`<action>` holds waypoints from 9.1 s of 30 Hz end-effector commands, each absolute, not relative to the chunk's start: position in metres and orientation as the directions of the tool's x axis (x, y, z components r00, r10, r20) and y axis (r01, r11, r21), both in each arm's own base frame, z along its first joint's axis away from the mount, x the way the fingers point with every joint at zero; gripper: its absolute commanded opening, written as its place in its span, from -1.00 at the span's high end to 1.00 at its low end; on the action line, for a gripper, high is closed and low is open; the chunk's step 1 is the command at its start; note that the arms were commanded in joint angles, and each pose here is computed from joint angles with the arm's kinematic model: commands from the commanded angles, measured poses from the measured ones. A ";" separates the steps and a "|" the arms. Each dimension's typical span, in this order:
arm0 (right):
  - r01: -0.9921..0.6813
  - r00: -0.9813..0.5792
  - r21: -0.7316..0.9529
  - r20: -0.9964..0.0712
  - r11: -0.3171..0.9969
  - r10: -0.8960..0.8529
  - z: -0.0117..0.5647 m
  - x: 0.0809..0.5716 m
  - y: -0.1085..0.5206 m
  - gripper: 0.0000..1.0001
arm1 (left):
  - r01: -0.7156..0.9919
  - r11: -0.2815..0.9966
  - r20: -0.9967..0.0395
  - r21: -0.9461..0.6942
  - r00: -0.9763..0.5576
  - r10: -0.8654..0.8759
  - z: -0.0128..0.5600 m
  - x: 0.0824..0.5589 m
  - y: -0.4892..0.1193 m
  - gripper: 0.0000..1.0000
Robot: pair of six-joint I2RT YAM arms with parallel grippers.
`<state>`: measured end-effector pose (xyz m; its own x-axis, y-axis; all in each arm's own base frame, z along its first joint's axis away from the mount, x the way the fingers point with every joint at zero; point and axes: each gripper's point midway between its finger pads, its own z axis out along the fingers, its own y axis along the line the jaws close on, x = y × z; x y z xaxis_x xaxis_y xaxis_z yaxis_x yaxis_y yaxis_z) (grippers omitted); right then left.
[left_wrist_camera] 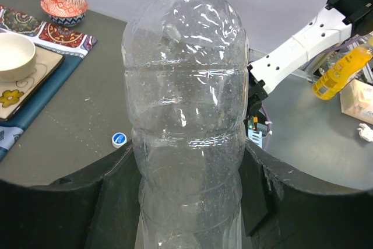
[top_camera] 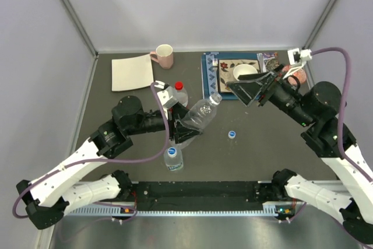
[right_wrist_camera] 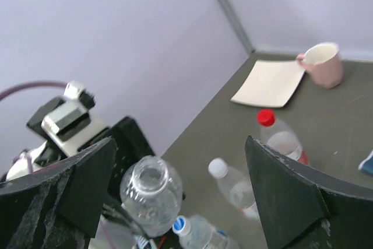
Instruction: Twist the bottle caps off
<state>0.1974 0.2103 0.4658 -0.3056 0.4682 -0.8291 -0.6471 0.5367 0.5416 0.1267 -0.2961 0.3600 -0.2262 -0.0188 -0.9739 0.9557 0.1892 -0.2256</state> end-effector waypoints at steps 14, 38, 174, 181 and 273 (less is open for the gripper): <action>-0.757 -0.470 0.558 -0.827 0.341 0.309 0.434 0.167 0.266 -0.65 | 0.972 0.134 -0.980 -0.195 -0.186 -0.077 0.387 0.128 -0.309 -0.04; -0.758 -0.419 0.518 -0.853 0.398 0.311 0.439 0.164 0.252 1.00 | 0.952 0.253 -0.984 -0.172 -0.154 -0.088 0.393 0.149 -0.303 -0.64; -0.552 -0.347 0.244 -0.937 0.797 0.046 0.327 0.347 0.360 -0.62 | 0.232 0.917 -0.927 -0.326 -0.268 -0.262 0.299 0.191 -0.109 -0.98; -0.547 -0.385 0.224 -0.923 0.807 -0.004 0.295 0.367 0.382 -0.62 | 0.224 0.924 -0.932 -0.308 -0.266 -0.246 0.295 0.187 -0.102 -0.98; -0.782 -0.526 0.583 -0.807 0.220 0.269 0.499 0.176 0.262 1.00 | 0.949 -0.100 -0.950 -0.299 -0.306 -0.063 0.409 0.148 -0.313 -0.26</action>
<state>0.1830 0.2645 0.4780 -0.5590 0.2298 -0.7967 -0.7511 0.2667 0.6040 0.1502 -0.3114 0.3990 -0.3532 -0.0555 -0.9339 0.9342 -0.0744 -0.3489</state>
